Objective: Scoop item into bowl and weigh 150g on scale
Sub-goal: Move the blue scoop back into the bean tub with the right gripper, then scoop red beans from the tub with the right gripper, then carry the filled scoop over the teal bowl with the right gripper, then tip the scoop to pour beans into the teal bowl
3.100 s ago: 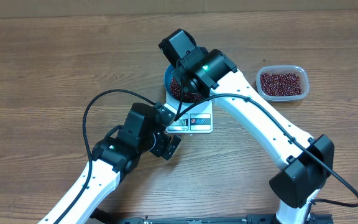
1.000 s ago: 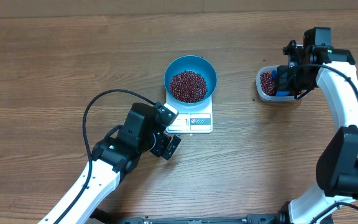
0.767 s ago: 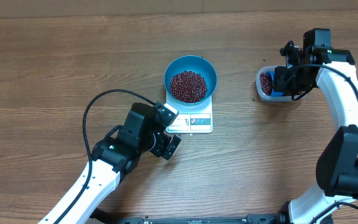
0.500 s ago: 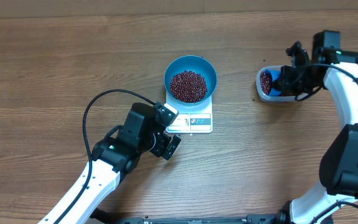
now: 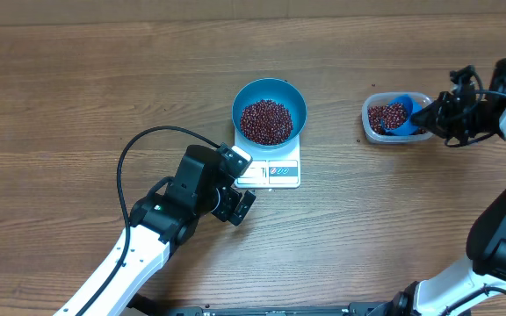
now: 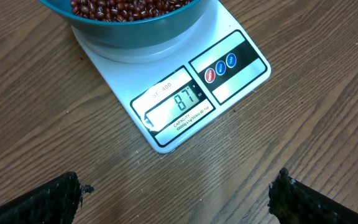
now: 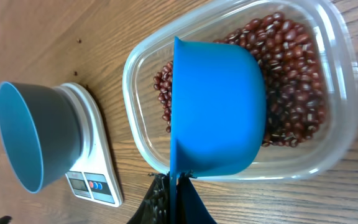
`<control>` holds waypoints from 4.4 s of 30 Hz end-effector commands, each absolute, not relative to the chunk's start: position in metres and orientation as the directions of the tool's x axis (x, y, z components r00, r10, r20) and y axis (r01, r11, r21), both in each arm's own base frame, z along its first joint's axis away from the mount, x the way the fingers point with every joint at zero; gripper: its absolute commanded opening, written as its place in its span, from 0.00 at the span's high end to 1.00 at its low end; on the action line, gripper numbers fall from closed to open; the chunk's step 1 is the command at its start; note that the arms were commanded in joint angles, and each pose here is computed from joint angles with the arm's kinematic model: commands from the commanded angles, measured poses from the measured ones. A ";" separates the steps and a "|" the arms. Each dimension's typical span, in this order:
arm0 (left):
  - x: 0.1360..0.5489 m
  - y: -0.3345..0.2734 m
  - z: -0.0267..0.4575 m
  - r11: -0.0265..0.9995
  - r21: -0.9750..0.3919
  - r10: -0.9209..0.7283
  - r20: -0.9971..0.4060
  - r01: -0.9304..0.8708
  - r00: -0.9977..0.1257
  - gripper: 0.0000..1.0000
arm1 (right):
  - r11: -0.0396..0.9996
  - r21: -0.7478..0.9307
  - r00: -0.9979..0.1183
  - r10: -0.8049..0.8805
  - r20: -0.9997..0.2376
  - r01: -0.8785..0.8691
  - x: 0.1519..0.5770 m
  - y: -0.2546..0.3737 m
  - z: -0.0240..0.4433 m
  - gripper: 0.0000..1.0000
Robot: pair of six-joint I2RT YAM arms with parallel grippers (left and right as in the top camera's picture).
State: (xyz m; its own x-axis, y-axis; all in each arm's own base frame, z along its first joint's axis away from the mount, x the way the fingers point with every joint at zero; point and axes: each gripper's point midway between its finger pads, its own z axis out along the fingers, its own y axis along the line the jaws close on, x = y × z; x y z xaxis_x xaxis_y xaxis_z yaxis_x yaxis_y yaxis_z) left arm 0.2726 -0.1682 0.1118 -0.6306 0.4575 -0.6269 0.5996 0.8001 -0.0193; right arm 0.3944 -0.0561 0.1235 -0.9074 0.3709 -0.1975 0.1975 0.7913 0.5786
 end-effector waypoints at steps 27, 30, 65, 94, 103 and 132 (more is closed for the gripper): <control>0.274 -0.166 0.111 0.815 -0.028 0.438 -0.624 0.579 -0.646 0.01 | 0.489 0.870 -0.856 0.421 -0.299 -0.063 0.386 -0.056 0.202 0.96; 0.274 -0.166 0.111 0.815 -0.028 0.438 -0.624 0.579 -0.646 0.00 | 0.431 0.896 -0.844 0.436 -0.313 -0.109 0.389 -0.052 0.217 0.96; 0.274 -0.166 0.111 0.815 -0.028 0.438 -0.624 0.579 -0.646 0.01 | 0.361 0.896 -0.888 0.276 -0.367 -0.258 0.384 0.030 0.256 0.96; 0.274 -0.166 0.111 0.815 -0.028 0.438 -0.624 0.579 -0.646 0.00 | 0.304 0.876 -0.894 0.135 -0.428 -0.373 0.387 0.096 0.268 0.96; 0.274 -0.166 0.111 0.815 -0.028 0.438 -0.624 0.579 -0.646 0.01 | 0.424 0.810 -0.893 0.009 -0.450 -0.404 0.392 0.143 0.267 0.96; 0.274 -0.166 0.111 0.815 -0.028 0.438 -0.624 0.579 -0.646 0.00 | 0.787 0.437 -0.827 -0.158 -0.540 -0.436 0.415 0.209 0.226 0.96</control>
State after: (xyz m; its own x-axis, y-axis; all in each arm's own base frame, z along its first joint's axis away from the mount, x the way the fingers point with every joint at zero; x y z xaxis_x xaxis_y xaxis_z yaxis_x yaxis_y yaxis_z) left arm 0.2726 -0.1682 0.1118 -0.6306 0.4575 -0.6269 0.5996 0.8001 -0.0193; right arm 0.4099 0.2060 0.1899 -0.8779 -0.1615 -0.4507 -0.3925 0.7818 0.4844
